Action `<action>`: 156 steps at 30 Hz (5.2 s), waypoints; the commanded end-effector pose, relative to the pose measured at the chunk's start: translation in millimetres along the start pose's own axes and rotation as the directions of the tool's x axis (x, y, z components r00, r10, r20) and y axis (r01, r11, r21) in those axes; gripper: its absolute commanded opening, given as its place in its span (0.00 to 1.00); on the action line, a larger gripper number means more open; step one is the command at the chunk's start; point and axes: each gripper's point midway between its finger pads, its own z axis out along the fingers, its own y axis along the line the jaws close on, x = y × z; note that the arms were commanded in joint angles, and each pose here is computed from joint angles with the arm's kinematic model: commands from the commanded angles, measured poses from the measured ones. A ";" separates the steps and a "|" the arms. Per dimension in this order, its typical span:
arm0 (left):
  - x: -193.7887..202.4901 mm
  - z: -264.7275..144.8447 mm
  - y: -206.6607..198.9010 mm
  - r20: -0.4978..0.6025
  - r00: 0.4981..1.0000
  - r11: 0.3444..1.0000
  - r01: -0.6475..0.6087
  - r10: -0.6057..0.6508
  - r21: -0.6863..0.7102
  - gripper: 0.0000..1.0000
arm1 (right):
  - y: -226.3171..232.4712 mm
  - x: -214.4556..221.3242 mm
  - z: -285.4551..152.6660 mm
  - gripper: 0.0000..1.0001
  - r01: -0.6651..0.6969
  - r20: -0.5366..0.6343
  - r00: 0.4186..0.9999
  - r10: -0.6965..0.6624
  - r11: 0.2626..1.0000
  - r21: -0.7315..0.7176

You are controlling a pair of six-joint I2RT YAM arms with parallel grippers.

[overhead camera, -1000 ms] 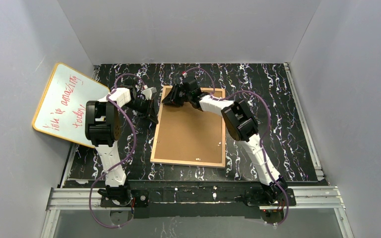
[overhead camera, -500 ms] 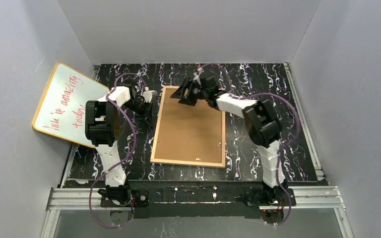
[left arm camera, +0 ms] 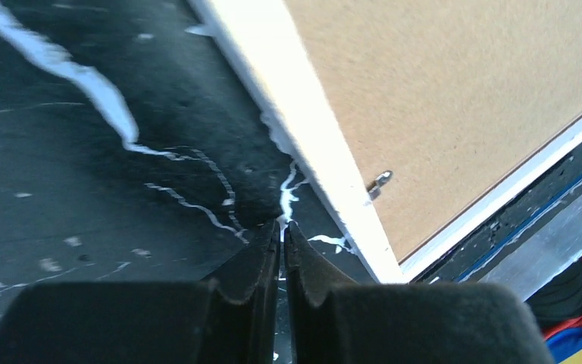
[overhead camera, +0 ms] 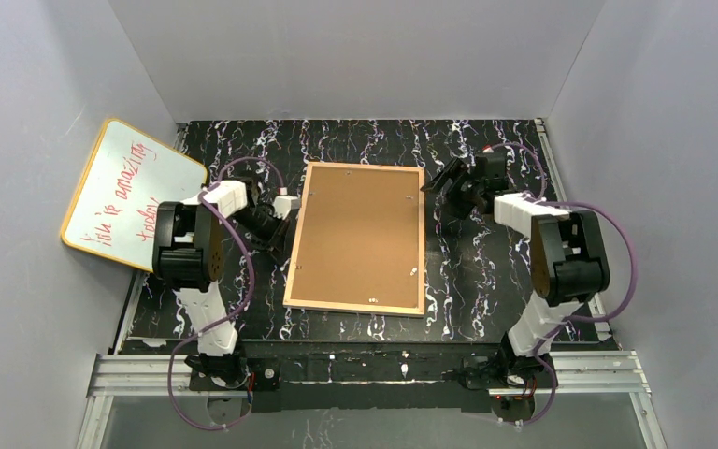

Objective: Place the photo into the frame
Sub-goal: Install the photo frame at the center of the board, then adjust the photo frame at the center of the board, then install the photo frame at the center of the board.

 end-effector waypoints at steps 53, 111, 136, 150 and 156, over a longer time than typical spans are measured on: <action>-156.0 -23.4 117.6 0.241 0.967 0.949 0.152 -0.085 -0.277 0.39 | -59.3 104.2 -109.0 0.99 -0.136 -0.212 0.961 0.180 0.969 0.207; 3.3 -6.6 -33.9 0.007 0.989 0.961 0.142 -0.148 0.236 0.26 | 151.3 166.0 -34.0 0.76 0.177 -0.310 0.912 -0.267 0.941 -0.289; 19.9 9.6 -22.6 -0.023 0.983 0.967 0.185 -0.183 0.174 0.08 | 175.0 323.7 61.1 0.56 0.197 -0.547 0.738 -0.396 0.901 -0.387; 19.1 8.1 -22.6 -0.021 0.984 0.969 0.180 -0.179 0.171 0.06 | 169.9 341.0 74.1 0.53 0.199 -0.568 0.718 -0.402 0.901 -0.385; 19.7 6.8 -22.3 -0.021 0.984 0.970 0.177 -0.176 0.166 0.06 | 168.2 345.1 75.5 0.51 0.195 -0.579 0.708 -0.403 0.900 -0.389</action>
